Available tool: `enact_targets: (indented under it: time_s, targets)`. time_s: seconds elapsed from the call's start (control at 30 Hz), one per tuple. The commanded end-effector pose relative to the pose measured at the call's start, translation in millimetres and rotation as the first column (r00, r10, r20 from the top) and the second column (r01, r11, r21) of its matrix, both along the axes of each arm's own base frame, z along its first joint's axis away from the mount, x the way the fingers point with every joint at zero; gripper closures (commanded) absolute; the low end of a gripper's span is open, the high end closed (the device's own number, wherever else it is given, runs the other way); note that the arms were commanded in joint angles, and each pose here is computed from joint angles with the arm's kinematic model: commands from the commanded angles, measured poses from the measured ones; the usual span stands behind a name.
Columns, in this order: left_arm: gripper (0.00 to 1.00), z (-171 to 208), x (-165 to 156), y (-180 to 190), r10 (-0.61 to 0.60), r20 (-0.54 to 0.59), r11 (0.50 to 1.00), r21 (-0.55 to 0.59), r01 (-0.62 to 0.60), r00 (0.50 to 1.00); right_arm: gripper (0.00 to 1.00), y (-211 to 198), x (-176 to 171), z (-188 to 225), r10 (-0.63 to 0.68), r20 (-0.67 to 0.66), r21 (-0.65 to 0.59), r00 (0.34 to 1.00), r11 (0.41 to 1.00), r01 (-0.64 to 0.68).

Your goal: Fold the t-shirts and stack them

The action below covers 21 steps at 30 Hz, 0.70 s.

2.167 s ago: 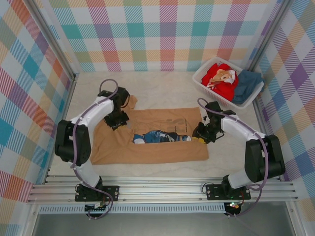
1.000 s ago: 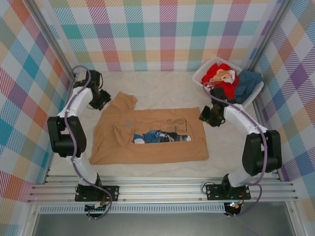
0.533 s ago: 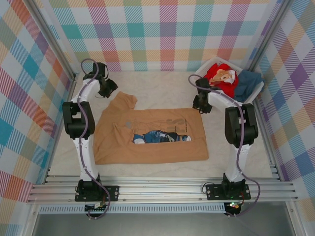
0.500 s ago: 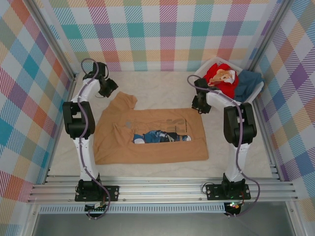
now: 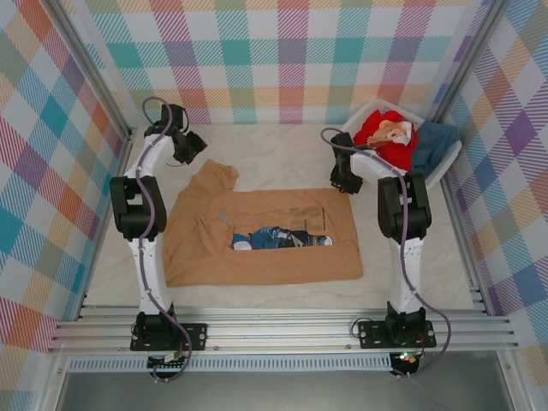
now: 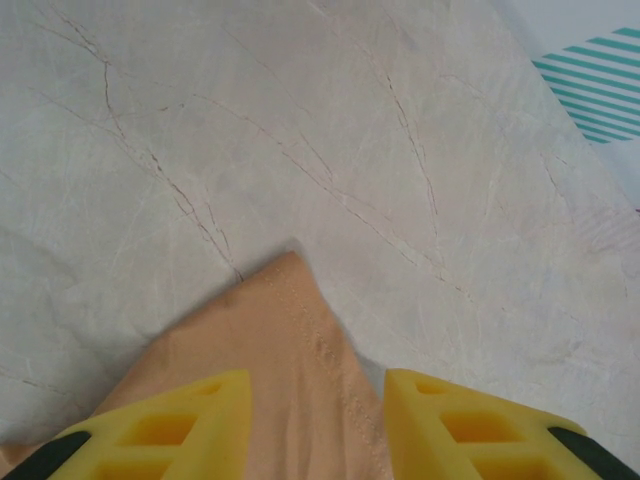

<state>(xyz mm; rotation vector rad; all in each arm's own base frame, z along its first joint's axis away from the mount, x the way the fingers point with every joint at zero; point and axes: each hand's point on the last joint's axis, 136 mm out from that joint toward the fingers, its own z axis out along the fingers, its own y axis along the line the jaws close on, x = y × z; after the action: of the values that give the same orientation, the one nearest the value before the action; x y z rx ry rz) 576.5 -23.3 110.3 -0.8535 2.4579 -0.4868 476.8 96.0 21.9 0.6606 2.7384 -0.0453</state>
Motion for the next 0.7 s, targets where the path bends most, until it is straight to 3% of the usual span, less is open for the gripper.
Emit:
enact_targets:
  time_s: [0.0, 0.17, 0.23, 0.5, 0.67]
  targets:
    - [0.6, -0.3, 6.6, -6.8, -0.026, 0.003, 1.0, 0.003, 0.026, 1.0, 0.79, -4.1, 1.4, -8.2, -0.026, -0.016, -0.012, 1.0, 1.0, 0.026]
    - [0.59, -14.7, 16.7, -15.2, -0.041, -0.022, 0.998, 0.036, 0.042, 0.999, 0.9, -2.3, -0.2, -6.6, -0.015, -0.026, -0.006, 1.0, 1.0, 0.015]
    - [0.58, -19.6, 20.1, -16.5, -0.05, -0.035, 0.993, 0.108, 0.054, 0.998, 0.94, -2.0, 0.3, -3.9, -0.013, -0.022, -0.006, 1.0, 1.0, 0.013]
    - [0.57, -39.3, 24.3, -7.4, -0.028, -0.077, 0.944, 0.326, 0.051, 0.997, 0.99, 5.6, -0.2, 0.0, 0.01, -0.032, 0.013, 0.999, 1.0, -0.01]
    - [0.59, -55.1, 32.9, -11.4, -0.053, -0.08, 0.945, 0.318, 0.076, 0.995, 1.0, 8.1, -5.0, -1.8, 0.016, -0.038, 0.021, 0.999, 1.0, -0.015]
